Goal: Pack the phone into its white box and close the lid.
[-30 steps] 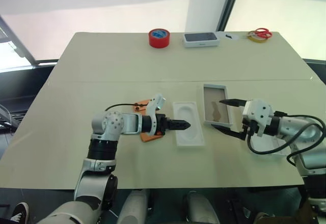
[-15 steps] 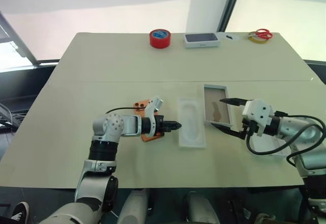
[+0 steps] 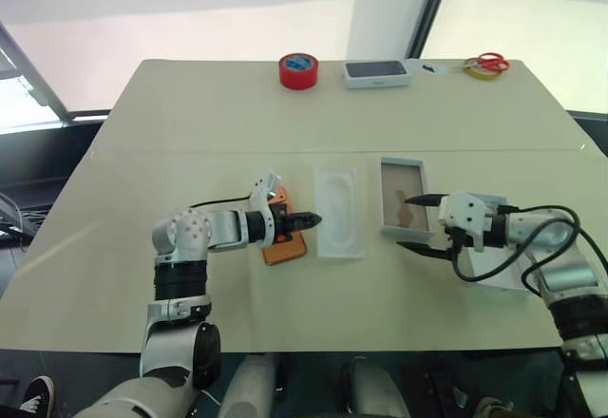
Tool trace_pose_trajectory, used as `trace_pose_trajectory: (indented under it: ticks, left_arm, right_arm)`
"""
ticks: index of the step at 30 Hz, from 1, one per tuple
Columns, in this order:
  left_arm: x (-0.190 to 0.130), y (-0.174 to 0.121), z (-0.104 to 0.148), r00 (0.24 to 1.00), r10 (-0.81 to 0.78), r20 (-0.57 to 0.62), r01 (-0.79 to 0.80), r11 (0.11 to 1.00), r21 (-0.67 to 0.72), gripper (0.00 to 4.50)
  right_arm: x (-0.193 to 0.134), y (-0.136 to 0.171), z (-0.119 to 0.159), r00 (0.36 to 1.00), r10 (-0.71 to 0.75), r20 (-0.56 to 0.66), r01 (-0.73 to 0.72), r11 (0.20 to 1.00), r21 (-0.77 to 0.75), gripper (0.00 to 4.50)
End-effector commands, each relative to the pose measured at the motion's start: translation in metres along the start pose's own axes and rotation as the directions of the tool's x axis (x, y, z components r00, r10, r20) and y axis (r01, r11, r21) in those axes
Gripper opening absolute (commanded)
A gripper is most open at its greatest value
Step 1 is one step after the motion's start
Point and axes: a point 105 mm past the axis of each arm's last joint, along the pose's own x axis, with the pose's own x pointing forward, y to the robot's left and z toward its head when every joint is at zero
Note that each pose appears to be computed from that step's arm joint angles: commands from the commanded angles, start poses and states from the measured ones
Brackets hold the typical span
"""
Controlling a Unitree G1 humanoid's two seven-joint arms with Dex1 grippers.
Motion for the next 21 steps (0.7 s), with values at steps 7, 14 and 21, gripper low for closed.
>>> trace_pose_trajectory:
  ticks: [7, 14, 21]
  left_arm:
    - [-0.014, -0.027, 0.034, 0.992, -0.048, 0.114, 0.043, 0.998, 0.051, 0.0]
    - [-0.013, -0.031, 0.034, 0.989, -0.061, 0.133, 0.057, 0.998, 0.035, 0.0]
    - [-0.009, -0.033, 0.039, 0.987, -0.076, 0.142, 0.076, 0.997, 0.009, 0.0]
  right_arm:
    - [0.009, 0.006, -0.012, 0.986, 0.159, -0.045, -0.157, 0.987, 0.043, 0.16]
    - [0.035, 0.017, 0.017, 0.975, 0.216, 0.044, -0.215, 0.976, -0.025, 0.07]
    - [0.056, 0.039, 0.046, 0.968, 0.226, 0.107, -0.221, 0.974, -0.058, 0.07]
